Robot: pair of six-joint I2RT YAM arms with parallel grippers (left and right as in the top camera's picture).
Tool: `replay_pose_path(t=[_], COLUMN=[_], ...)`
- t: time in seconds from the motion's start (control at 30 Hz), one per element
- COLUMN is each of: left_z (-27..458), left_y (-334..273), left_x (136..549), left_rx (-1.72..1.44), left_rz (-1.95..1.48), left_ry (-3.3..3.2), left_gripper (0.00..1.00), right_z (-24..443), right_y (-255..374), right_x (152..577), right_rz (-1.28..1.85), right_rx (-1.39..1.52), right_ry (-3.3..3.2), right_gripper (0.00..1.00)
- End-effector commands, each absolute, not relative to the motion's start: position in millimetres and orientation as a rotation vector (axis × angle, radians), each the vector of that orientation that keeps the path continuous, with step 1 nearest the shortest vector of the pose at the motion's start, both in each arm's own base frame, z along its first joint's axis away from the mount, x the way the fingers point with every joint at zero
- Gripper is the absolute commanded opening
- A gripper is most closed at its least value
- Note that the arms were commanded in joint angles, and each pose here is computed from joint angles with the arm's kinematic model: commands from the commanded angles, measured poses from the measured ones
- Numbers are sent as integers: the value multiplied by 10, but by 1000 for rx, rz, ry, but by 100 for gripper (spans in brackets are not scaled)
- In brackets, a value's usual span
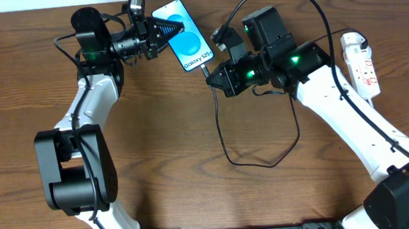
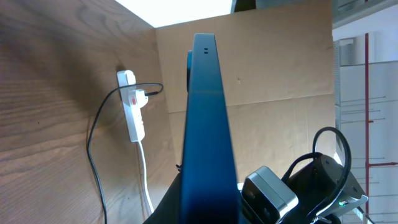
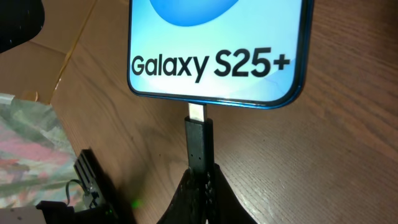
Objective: Plug charger to phone and switch on socket
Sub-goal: 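Push the plug up into the phone's port while the left gripper holds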
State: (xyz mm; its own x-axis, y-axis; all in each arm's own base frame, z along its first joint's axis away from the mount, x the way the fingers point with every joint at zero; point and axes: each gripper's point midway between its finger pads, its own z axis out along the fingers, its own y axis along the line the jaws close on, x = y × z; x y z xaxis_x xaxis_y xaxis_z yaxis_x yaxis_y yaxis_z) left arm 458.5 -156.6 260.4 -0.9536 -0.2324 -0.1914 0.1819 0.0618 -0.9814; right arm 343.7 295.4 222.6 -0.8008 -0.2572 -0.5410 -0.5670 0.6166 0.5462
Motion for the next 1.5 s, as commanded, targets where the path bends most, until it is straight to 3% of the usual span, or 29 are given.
replay_pose_path(t=[0.0, 1.47], left_z=[2754, 2755], left_y=[-1624, -1636], left_x=[4513, 4467], left_rx=[43, 90], left_rz=[-1962, -1968], left_ry=[2026, 2027], left_gripper=[7, 7], right_z=[2250, 2289], right_y=[2989, 3002], right_x=[3426, 3486], right_rz=[1051, 1059], right_rx=[-650, -607], right_ry=[2430, 2417], right_gripper=[1, 1])
